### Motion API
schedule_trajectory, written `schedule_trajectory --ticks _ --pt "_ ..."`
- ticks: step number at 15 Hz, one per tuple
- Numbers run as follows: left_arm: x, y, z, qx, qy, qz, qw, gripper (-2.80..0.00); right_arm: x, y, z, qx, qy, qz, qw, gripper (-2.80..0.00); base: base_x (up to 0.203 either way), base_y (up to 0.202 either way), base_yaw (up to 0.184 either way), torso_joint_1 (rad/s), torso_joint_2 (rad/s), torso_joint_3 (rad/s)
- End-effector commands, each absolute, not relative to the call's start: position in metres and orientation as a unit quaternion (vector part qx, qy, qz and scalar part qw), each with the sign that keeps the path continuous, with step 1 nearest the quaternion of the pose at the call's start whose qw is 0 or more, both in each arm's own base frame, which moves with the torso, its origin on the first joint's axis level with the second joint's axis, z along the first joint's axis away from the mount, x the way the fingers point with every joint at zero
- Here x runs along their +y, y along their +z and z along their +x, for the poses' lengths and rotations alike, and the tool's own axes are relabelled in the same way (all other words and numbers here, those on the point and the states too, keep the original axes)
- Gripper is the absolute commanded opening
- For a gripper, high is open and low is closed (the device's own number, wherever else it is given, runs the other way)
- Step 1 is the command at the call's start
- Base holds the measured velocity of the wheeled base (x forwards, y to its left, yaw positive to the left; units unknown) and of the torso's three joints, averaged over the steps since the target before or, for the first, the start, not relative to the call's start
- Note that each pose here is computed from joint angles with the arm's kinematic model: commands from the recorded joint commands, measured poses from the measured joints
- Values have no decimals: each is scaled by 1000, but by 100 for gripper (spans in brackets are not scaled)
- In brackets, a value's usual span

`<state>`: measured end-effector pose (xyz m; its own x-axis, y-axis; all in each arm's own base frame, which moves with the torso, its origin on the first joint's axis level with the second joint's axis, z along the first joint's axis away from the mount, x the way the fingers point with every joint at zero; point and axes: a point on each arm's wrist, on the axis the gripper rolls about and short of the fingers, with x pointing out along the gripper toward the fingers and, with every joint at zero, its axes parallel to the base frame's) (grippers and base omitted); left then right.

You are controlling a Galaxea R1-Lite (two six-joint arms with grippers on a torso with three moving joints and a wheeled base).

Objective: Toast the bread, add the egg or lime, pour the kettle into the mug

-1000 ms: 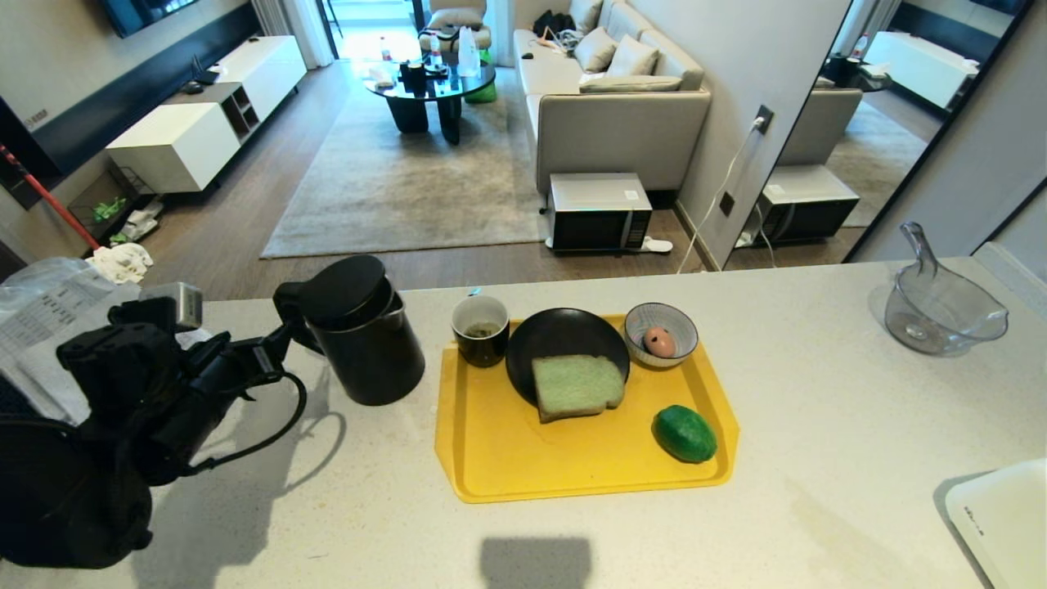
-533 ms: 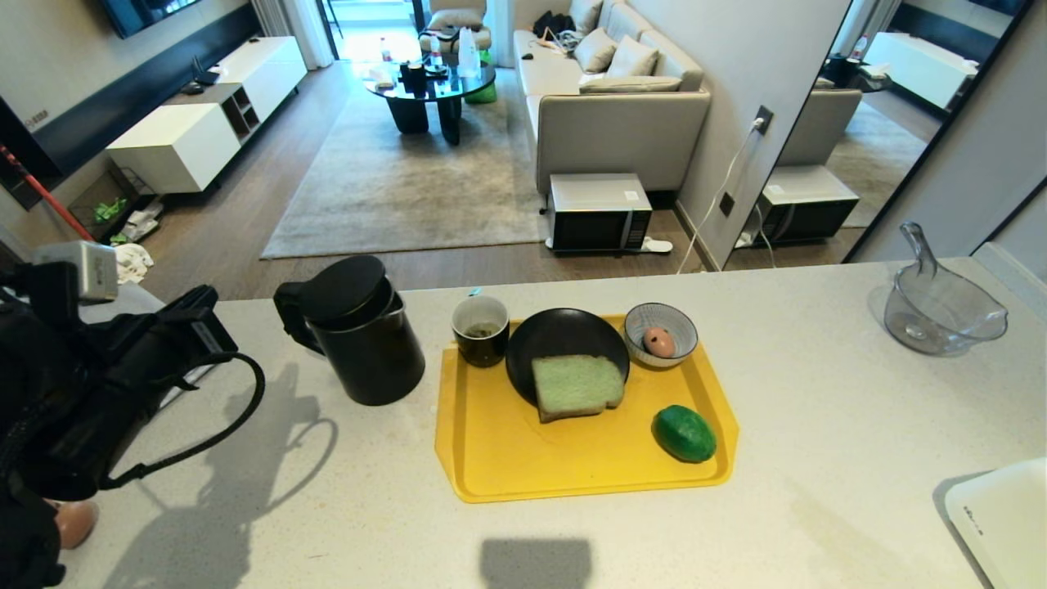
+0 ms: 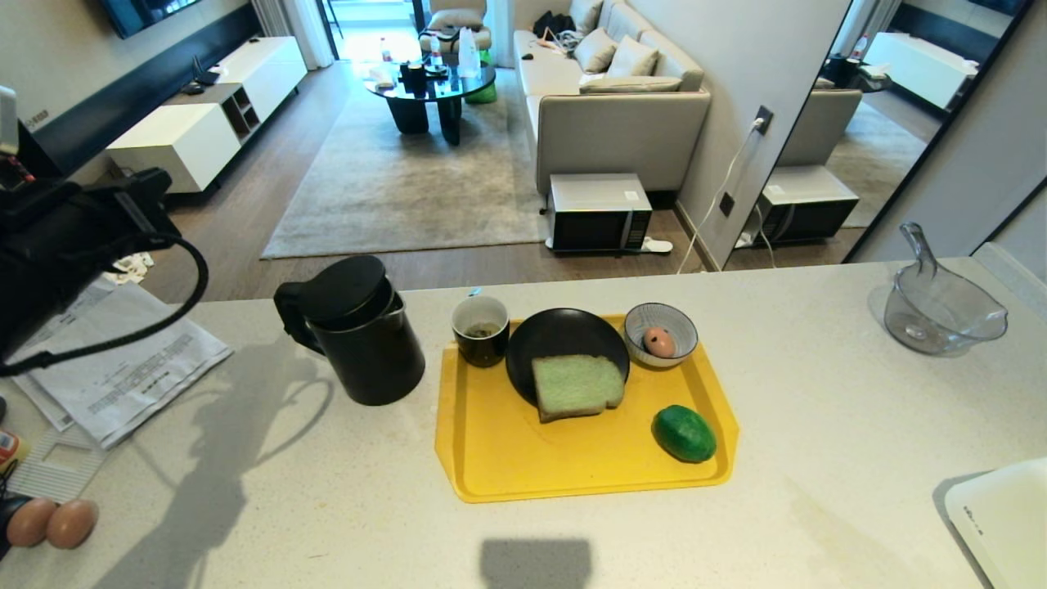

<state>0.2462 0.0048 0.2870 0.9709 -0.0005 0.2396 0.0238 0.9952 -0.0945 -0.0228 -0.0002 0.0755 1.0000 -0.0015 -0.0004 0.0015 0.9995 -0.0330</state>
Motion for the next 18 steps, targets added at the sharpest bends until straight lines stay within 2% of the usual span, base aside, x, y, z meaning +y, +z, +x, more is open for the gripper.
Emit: schedule_trajectory --ticks 1,3,5,9,14,18 --pt "6 315 236 -25 -19 -81 996 -280 0 75 -23 0 -1 -17 1000 -280 0 0 0 0 0 0" --pt "4 328 237 34 -32 -152 987 -280 0 75 -23 0 -1 -17 1000 -280 0 0 0 0 0 0" --pt "-1 333 252 74 -40 -254 963 -280 0 75 -23 0 -1 -17 1000 -280 0 0 0 0 0 0" --pt "-7 317 281 166 -34 -389 906 -280 0 75 -23 0 -1 -17 1000 -280 0 0 0 0 0 0" --pt "-21 293 307 214 -19 -467 857 -280 0 75 -23 0 -1 -17 1000 -280 0 0 0 0 0 0" --pt "-28 275 334 211 -18 -512 832 -280 0 75 -23 0 -1 -17 1000 -280 0 0 0 0 0 0"
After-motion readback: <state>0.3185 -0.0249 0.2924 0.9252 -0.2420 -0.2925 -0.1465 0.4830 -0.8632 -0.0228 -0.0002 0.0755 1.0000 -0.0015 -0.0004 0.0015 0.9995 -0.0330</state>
